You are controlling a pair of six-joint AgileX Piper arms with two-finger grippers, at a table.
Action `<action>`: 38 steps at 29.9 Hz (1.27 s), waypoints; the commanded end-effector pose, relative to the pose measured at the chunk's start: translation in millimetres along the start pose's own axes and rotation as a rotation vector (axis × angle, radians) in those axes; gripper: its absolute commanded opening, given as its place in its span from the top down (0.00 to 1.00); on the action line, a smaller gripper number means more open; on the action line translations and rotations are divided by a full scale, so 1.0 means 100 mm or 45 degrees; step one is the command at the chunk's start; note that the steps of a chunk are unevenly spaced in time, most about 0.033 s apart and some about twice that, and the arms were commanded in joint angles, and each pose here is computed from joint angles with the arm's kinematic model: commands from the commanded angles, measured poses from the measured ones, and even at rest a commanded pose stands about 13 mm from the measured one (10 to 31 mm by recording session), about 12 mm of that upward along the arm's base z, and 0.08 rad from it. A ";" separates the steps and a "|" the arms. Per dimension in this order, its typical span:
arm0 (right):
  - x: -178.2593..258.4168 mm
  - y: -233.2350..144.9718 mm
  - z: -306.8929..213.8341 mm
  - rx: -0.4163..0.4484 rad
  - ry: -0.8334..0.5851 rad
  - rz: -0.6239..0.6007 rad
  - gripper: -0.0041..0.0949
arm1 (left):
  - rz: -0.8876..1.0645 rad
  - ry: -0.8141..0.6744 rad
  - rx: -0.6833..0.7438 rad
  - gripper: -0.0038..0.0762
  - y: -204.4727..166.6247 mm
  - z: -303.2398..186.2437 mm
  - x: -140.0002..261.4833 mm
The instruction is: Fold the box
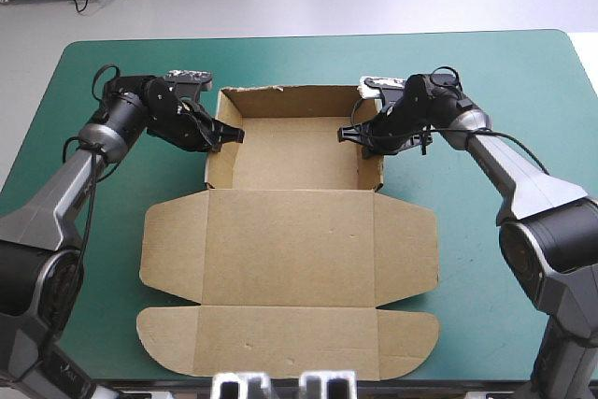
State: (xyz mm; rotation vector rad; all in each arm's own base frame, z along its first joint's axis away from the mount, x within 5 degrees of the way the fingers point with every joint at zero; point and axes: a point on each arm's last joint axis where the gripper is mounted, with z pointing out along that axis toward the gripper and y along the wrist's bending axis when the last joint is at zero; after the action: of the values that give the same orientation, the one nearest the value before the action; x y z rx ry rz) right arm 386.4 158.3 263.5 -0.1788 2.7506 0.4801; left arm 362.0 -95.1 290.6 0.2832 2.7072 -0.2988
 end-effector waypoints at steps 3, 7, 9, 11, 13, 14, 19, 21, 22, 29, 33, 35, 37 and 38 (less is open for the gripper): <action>-0.10 0.07 -0.13 -0.037 -0.139 -0.052 0.98 | 0.056 -0.015 -0.091 0.97 0.06 0.04 -0.07; -0.12 0.07 -0.12 -0.034 -0.171 -0.057 0.98 | 0.052 0.000 -0.090 0.97 0.07 0.12 -0.08; -0.13 0.07 -0.12 -0.033 -0.180 -0.090 0.98 | 0.047 0.010 -0.083 0.97 0.07 0.14 -0.09; -0.13 0.07 -0.12 -0.031 -0.183 -0.117 0.98 | 0.045 0.020 -0.080 0.97 0.07 0.15 -0.10; -0.13 0.07 -0.12 -0.030 -0.183 -0.136 0.98 | 0.046 0.021 -0.073 0.97 0.06 0.12 -0.13; -0.13 0.07 -0.12 -0.029 -0.183 -0.149 0.98 | 0.052 0.022 -0.070 0.96 0.05 0.11 -0.14; -0.13 0.07 -0.12 -0.025 -0.179 -0.178 0.91 | 0.097 0.082 -0.064 0.96 0.03 0.02 -0.21; -0.12 0.06 -0.12 -0.020 -0.162 -0.201 0.84 | 0.100 0.102 -0.061 0.96 0.02 -0.02 -0.24; -0.11 0.06 -0.12 -0.016 -0.154 -0.206 0.79 | 0.101 0.112 -0.060 0.96 0.02 -0.03 -0.25; -0.07 0.05 -0.12 -0.010 -0.099 -0.211 0.59 | 0.107 0.133 -0.056 0.86 0.00 -0.12 -0.29; -0.05 0.03 -0.14 0.026 -0.055 -0.240 0.56 | 0.101 0.180 -0.052 0.71 0.01 -0.09 -0.26; -0.06 0.02 -0.17 0.060 -0.038 -0.266 0.55 | 0.100 0.191 -0.052 0.62 0.01 -0.06 -0.26; -0.07 0.02 -0.21 0.078 -0.028 -0.291 0.55 | 0.094 0.196 -0.039 0.51 0.01 -0.04 -0.26; -0.08 0.02 -0.23 0.078 -0.025 -0.319 0.55 | 0.086 0.189 -0.029 0.47 0.00 -0.03 -0.27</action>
State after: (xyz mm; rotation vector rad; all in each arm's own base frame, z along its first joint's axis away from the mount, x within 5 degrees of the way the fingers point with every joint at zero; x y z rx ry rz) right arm 390.9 159.8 256.0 -0.4094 2.7397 0.3899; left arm 392.5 -99.1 279.8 0.4008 2.8786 -0.2176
